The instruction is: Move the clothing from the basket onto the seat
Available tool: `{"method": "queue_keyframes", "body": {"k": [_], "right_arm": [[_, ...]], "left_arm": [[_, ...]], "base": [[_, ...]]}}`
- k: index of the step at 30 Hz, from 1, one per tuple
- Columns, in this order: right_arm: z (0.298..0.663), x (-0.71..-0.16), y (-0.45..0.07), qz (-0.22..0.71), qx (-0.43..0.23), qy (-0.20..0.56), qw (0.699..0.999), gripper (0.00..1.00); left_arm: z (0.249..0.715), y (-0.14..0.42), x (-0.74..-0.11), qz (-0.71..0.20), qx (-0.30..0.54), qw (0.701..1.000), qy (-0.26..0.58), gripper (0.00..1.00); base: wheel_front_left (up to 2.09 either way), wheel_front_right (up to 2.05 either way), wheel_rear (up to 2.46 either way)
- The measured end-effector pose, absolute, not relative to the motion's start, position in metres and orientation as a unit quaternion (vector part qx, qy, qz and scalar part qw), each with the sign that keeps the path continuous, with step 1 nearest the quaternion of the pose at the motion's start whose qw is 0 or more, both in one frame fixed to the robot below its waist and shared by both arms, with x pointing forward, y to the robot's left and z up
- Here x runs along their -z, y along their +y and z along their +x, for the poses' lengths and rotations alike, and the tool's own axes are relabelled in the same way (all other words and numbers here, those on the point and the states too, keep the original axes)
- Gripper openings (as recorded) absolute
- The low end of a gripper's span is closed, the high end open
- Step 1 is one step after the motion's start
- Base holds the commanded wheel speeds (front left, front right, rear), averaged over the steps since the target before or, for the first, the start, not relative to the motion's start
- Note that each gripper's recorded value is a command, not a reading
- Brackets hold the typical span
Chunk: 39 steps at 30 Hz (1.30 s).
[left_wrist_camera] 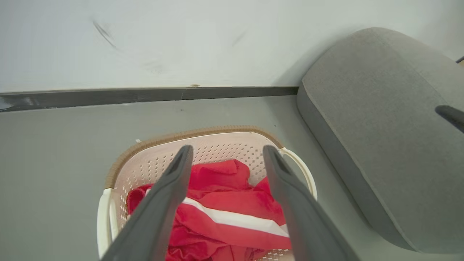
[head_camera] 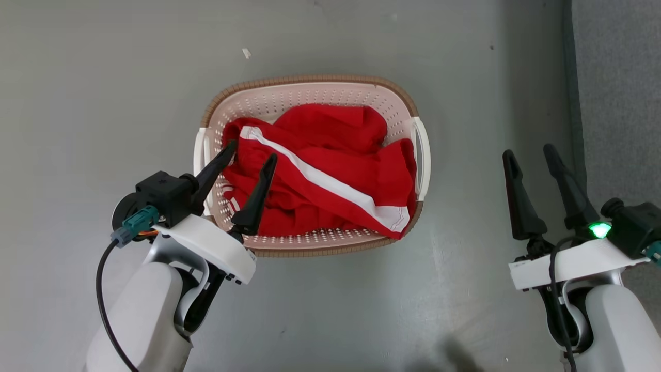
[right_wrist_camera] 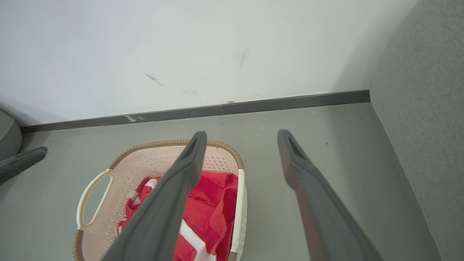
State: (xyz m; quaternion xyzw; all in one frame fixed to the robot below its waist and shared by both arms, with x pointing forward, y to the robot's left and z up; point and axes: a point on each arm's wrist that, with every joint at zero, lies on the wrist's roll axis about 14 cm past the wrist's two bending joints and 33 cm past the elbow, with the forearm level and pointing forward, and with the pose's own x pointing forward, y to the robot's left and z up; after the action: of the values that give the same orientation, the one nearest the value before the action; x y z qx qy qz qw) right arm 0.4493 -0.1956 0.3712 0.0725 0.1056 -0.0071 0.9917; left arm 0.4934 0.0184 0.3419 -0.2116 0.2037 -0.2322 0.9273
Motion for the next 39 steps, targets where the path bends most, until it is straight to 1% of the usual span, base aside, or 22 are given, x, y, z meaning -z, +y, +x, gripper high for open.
{"method": "queue_keyframes", "body": {"k": [17, 25, 28, 39], "right_arm": [[0.468, -0.363, -0.208, 0.074, 0.022, 0.092, 0.993, 1.0], [0.47, -0.353, -0.211, 0.078, 0.027, 0.1, 0.992, 1.0], [0.474, -0.353, -0.211, 0.082, 0.025, 0.097, 0.992, 1.0], [0.476, -0.354, -0.209, 0.082, 0.023, 0.093, 0.992, 1.0]], "left_arm": [[0.509, -0.009, -0.306, -0.223, 0.253, 0.911, 0.237, 1.0], [0.512, -0.012, -0.281, -0.183, 0.254, 0.912, 0.266, 1.0], [0.512, -0.013, -0.273, -0.155, 0.261, 0.912, 0.274, 1.0], [0.502, -0.029, -0.257, -0.095, 0.291, 0.898, 0.316, 1.0]], "base": [[0.0, 0.0, 0.0], [0.0, 0.0, 0.0], [0.0, 0.0, 0.0], [0.0, 0.0, 0.0]]}}
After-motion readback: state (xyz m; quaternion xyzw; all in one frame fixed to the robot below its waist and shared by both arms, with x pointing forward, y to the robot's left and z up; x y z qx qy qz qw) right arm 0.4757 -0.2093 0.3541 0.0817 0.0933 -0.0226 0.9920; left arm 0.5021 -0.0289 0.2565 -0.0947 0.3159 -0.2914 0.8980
